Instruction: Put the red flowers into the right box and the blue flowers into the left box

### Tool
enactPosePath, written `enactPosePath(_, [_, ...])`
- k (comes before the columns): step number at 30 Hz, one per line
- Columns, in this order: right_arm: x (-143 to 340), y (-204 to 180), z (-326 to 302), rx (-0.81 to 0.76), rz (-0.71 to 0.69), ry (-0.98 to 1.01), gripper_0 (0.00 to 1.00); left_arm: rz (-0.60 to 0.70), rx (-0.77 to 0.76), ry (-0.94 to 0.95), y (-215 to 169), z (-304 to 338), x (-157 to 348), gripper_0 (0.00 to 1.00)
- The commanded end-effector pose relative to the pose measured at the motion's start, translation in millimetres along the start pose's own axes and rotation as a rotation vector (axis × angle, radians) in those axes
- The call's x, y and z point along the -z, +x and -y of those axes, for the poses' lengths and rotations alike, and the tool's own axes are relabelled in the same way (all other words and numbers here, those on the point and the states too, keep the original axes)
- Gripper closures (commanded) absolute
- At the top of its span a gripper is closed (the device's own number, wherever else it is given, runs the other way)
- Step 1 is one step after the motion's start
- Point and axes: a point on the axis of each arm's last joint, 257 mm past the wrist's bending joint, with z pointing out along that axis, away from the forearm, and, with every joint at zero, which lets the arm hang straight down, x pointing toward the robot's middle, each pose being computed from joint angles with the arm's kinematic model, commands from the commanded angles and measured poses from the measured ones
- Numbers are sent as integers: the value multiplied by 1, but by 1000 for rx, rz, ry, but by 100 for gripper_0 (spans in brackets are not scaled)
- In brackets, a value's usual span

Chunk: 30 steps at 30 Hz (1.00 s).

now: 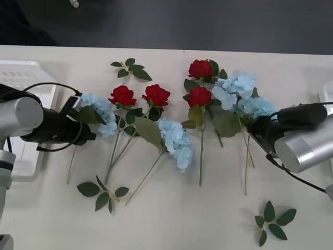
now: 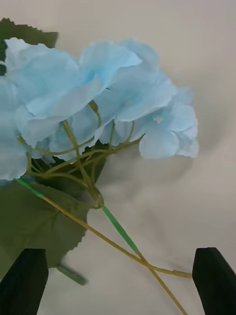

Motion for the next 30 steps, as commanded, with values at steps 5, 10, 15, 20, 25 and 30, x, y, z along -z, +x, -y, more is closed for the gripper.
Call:
enactPosePath(5, [-10, -8, -1, -63, 15, 23, 13, 30, -2, -7, -16, 3, 2, 100])
enactPosePath(10, [-27, -12, 0, -78, 2, 61, 13, 32, -1, -4, -16, 4, 2, 100])
enactPosePath(15, [-33, -19, -8, -86, -6, 67, 13, 65, 5, 13, -25, 4, 9, 100])
enactPosePath(20, [-38, -24, -13, -89, -23, 72, 13, 116, -20, 32, -46, 8, 43, 100])
enactPosePath(25, [-43, -28, -13, -84, -38, 83, 13, 190, -27, 64, -66, 10, 98, 100])
enactPosePath(30, [-50, -24, -6, -83, -73, 106, 13, 262, -68, 41, -77, 9, 155, 100])
